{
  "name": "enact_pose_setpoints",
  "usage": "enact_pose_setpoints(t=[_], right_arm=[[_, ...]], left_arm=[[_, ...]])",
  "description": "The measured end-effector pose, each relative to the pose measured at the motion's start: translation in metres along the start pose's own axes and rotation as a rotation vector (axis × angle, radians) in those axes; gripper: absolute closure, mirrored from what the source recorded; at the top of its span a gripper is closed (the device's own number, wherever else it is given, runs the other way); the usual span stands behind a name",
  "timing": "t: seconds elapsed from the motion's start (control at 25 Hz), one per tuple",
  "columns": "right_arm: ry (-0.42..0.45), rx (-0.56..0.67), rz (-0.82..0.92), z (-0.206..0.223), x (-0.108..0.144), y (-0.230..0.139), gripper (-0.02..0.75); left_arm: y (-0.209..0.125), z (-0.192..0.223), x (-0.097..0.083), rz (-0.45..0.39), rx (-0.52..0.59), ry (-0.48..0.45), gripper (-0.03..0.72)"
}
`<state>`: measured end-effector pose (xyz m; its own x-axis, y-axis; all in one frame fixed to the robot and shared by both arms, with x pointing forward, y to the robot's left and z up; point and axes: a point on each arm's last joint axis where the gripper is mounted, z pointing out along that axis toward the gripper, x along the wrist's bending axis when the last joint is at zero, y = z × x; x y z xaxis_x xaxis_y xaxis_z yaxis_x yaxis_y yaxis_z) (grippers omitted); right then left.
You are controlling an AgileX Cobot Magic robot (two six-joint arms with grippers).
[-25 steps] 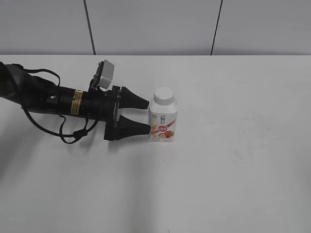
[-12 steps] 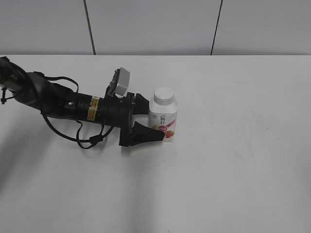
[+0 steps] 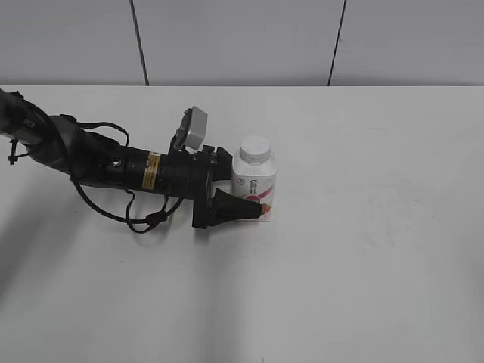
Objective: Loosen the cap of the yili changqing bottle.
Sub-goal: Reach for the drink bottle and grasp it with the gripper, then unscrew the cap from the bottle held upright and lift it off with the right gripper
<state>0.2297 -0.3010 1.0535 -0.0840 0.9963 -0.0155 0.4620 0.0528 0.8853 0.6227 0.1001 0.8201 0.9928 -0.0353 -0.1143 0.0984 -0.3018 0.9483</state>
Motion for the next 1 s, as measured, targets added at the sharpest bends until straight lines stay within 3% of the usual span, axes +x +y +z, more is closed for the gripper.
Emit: enact_pose_setpoints(t=[0.32, 1.0], right_arm=[[0.0, 0.0, 0.0, 0.0, 0.0, 0.0, 0.35], [0.0, 0.0, 0.0, 0.0, 0.0, 0.0, 0.35]], left_arm=[[0.0007, 0.0, 0.0005, -0.001, -0.006, 0.003, 0.258], [0.0009, 0.0, 0.0007, -0.001, -0.006, 0.004, 0.27]])
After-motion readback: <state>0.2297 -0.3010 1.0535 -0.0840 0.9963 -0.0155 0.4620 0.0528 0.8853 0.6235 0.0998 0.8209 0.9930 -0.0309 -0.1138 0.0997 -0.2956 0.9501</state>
